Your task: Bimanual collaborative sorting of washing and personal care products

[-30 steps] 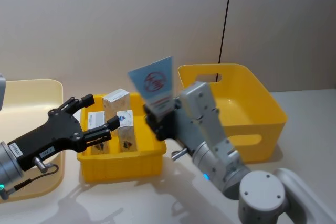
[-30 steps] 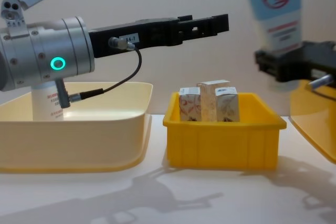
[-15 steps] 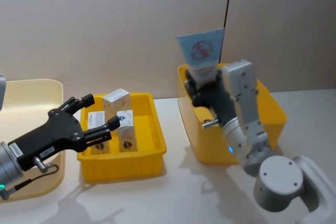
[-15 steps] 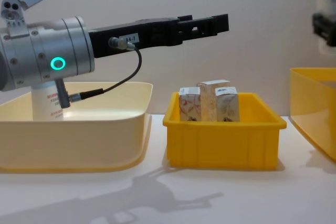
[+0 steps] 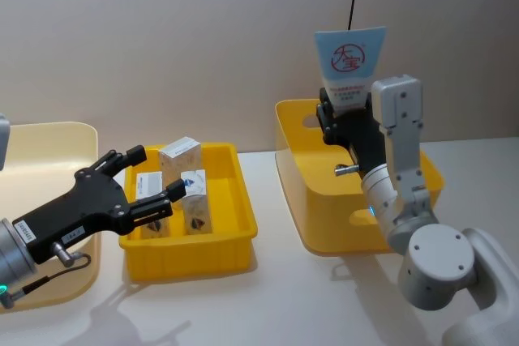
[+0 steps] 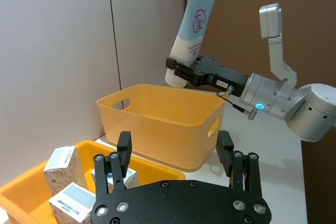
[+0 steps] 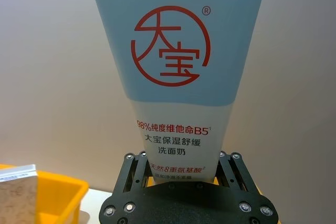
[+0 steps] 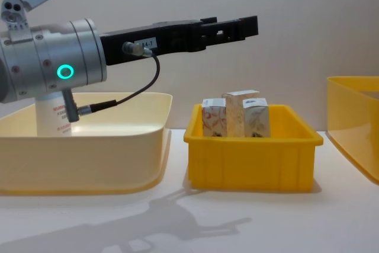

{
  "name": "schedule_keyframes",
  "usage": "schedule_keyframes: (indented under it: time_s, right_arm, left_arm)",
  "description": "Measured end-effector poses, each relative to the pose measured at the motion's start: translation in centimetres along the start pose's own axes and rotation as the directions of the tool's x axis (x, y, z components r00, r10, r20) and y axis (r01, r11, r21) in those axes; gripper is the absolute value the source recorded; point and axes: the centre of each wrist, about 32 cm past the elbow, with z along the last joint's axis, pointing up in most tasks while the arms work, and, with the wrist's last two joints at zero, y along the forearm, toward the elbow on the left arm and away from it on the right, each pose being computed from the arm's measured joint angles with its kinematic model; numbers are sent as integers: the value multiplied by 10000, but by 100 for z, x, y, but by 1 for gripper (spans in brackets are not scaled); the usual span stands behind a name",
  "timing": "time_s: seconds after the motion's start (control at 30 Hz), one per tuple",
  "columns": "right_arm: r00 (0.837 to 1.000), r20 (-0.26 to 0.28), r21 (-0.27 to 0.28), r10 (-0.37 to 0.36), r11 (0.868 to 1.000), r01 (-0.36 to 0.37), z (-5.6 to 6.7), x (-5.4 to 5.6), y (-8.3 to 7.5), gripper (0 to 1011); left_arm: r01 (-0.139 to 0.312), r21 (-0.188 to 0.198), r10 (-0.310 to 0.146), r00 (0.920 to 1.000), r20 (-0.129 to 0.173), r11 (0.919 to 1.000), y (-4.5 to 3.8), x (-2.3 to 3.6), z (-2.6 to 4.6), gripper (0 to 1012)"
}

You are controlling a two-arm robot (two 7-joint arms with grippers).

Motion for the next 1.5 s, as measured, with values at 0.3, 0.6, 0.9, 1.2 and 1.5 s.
schedule_keyframes:
  time_s: [0.3,0.6,0.9,1.2,1.5]
  right_arm:
    - [9990,110,-803,-442,9958,449,34,-8,31,521]
    - [9963,368,-1782,-772,9805,825,79,-45,67,521]
    - [9937,557,-2389,-976,9650,1082,74,-85,108,520]
    - [9919,663,-2682,-1086,9555,1225,67,-107,131,655]
    - [9908,716,-2825,-1145,9504,1302,64,-118,143,940]
  left_arm:
    - [0,0,0,10000,0,10000,0,0,0,1002]
    - [0,0,0,10000,1,10000,0,0,0,1002]
    - [0,1,0,10000,2,10000,0,0,0,1003]
    - [0,1,0,10000,1,10000,0,0,0,1002]
    - [1,0,-1,10000,1,10000,0,0,0,1002]
